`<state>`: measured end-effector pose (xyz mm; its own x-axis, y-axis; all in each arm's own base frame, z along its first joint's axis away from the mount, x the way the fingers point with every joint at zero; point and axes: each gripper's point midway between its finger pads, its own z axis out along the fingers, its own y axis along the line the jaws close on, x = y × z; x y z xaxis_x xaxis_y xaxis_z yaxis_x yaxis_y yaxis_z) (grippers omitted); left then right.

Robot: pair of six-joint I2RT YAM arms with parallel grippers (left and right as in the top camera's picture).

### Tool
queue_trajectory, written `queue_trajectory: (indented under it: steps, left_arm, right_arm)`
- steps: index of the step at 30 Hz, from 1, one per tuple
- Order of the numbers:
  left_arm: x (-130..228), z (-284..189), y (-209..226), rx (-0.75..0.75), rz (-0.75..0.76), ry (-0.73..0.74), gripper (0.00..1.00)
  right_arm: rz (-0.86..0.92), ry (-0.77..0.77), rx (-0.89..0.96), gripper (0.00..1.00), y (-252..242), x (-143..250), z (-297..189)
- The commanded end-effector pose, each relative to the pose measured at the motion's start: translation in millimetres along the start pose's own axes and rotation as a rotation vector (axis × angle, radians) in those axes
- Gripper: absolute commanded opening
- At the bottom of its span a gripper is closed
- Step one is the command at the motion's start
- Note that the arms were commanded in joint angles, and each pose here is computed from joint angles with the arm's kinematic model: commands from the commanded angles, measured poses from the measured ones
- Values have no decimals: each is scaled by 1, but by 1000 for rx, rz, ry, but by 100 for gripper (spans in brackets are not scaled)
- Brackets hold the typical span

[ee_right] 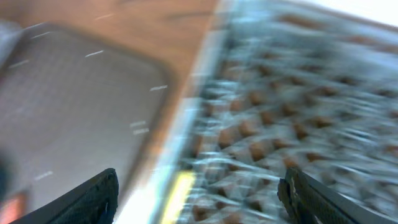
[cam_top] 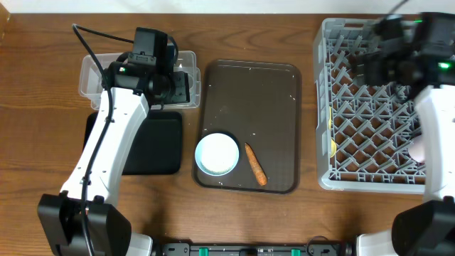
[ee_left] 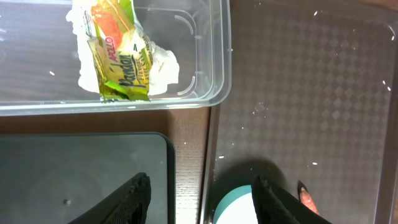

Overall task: Sort waste into correct bins and load items into the dishwasher rack
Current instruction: 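Return the right gripper over the rack and reach left gripper to the bowl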

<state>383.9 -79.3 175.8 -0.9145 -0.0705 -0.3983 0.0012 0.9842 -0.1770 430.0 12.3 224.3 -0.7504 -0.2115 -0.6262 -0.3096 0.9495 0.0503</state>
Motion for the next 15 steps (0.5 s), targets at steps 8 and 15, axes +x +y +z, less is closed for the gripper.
queue_trajectory:
  steps: [8, 15]
  left_arm:
    - [6, 0, 2, -15, 10, 29, 55]
    - [8, 0, 1, -11, 0, 35, 55]
  right_arm:
    - [-122, 284, -306, 85, 138, 53, 39]
    - [-172, 431, -376, 83, 191, 86, 67]
